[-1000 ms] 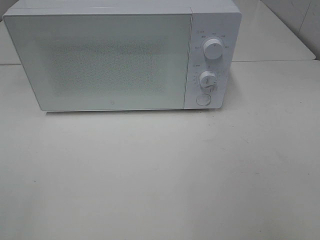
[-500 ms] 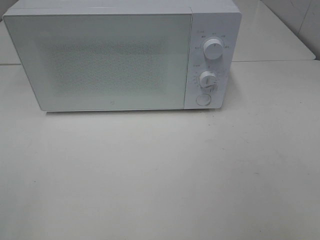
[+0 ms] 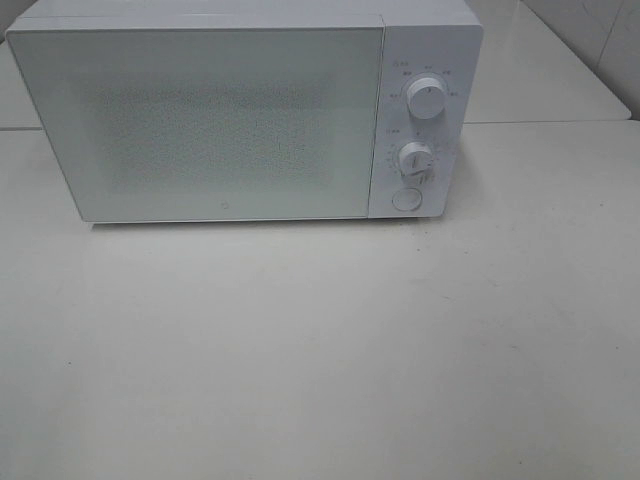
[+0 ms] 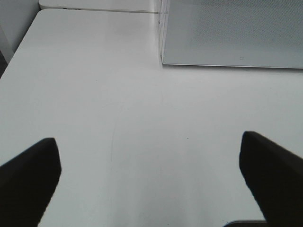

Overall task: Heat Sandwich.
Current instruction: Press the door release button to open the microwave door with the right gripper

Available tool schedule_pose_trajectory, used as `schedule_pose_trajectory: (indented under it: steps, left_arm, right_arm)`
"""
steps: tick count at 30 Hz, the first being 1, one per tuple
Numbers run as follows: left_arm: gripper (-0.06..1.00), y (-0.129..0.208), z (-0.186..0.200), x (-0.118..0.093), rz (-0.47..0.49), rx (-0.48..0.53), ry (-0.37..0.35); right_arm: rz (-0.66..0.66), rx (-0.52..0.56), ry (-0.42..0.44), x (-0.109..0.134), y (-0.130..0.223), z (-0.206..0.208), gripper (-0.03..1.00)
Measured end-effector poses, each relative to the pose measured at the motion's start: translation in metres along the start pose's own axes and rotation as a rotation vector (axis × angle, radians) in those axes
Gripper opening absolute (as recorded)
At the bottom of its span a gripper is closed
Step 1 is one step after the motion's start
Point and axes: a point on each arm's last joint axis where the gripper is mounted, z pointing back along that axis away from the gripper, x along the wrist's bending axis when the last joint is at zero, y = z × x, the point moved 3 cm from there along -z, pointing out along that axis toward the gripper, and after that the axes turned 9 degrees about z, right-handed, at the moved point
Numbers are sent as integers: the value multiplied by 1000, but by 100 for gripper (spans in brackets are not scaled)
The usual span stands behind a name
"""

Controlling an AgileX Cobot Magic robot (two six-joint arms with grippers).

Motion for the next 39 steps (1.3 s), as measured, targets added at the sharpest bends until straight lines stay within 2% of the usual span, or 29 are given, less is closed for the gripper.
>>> schedule_pose_trajectory:
  steps: [3,8,11,24,39]
  left_arm:
    - [97,0,0,0,0,0,0]
    - [97,0,0,0,0,0,0]
    - [97,0,0,0,0,0,0]
    - [97,0,0,0,0,0,0]
    - [97,0,0,0,0,0,0]
  right_arm:
    - [0,-6,1,0,-1,0,75]
    - [-1,-92,10,-1,-16,2,75]
    - [-3,-101,13,-3,-23,-2,75]
    - [-26,-146,38,-13,-70,-48,75]
    - [-45,-86,61,-24,-93,-118,75]
